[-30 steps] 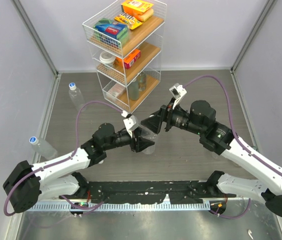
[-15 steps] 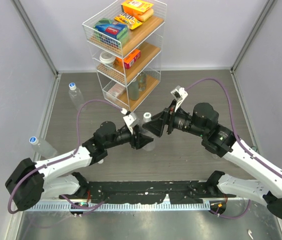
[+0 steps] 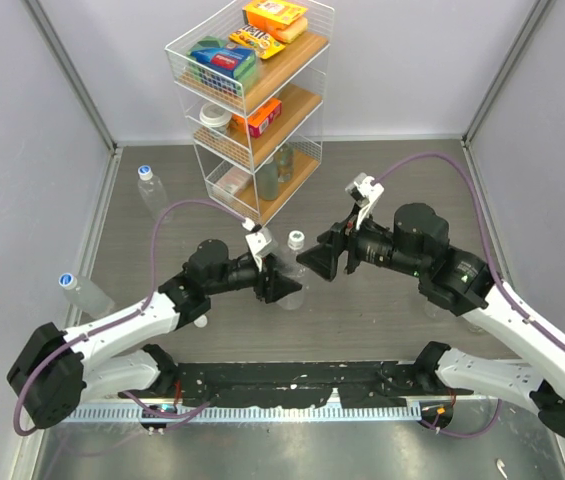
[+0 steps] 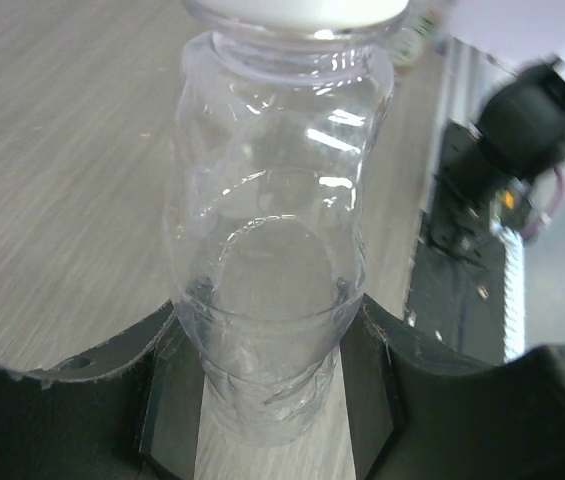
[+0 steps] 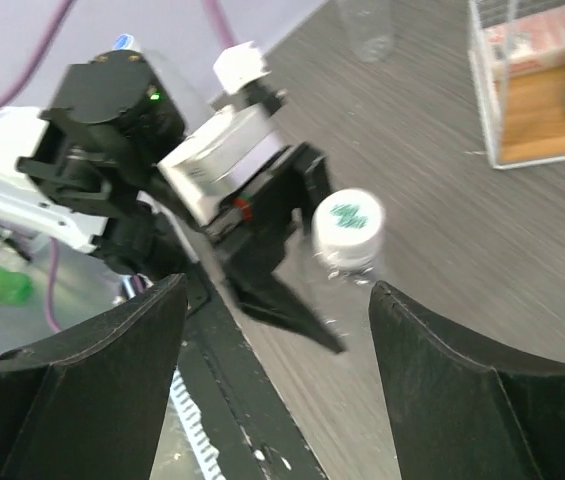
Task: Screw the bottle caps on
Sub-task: Screw the bottle cap onto the plastic bottle.
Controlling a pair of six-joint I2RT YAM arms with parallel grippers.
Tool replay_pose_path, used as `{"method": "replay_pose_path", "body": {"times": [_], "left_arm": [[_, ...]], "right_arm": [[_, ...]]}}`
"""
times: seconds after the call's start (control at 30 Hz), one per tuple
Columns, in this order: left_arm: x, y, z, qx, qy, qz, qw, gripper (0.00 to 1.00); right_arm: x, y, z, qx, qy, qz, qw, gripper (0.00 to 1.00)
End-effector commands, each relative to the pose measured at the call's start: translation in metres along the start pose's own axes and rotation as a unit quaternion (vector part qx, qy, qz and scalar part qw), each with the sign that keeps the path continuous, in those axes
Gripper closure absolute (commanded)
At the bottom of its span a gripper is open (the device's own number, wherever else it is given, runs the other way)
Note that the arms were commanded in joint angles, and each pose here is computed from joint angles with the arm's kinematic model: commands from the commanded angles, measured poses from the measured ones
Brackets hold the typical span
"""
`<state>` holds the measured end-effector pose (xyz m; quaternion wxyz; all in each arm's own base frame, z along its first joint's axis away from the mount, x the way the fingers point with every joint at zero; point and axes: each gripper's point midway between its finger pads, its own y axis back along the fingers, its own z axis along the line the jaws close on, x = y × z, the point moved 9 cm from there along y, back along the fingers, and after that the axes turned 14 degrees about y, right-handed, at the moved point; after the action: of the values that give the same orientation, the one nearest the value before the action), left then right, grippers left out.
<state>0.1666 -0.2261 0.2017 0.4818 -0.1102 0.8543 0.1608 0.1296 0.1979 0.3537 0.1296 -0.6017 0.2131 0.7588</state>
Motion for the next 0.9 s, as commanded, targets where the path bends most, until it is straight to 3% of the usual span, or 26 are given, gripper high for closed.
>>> {"method": "replay_pose_path", "body": {"times": [0.0, 0.13, 0.4, 0.87], "left_arm": [[-0.006, 0.011, -0.028, 0.136, -0.062, 0.049, 0.988, 1.0], [-0.004, 0.013, -0.031, 0.163, -0.077, 0.066, 0.981, 1.0], [-0.012, 0.009, -0.03, 0.179, -0.088, 0.081, 0.977, 1.0], [-0.016, 0.007, -0.031, 0.186, -0.092, 0.076, 0.975, 1.0]], "right_arm": [[-0.025, 0.022, -0.01, 0.067, 0.078, 0.051, 0.993, 0.22], [-0.025, 0.028, 0.002, -0.023, 0.12, 0.087, 0.989, 0.22], [-0.019, 0.019, 0.003, -0.068, 0.124, 0.151, 0.978, 0.24], [-0.024, 0.0, 0.004, -0.074, 0.097, 0.121, 0.985, 0.33]]}}
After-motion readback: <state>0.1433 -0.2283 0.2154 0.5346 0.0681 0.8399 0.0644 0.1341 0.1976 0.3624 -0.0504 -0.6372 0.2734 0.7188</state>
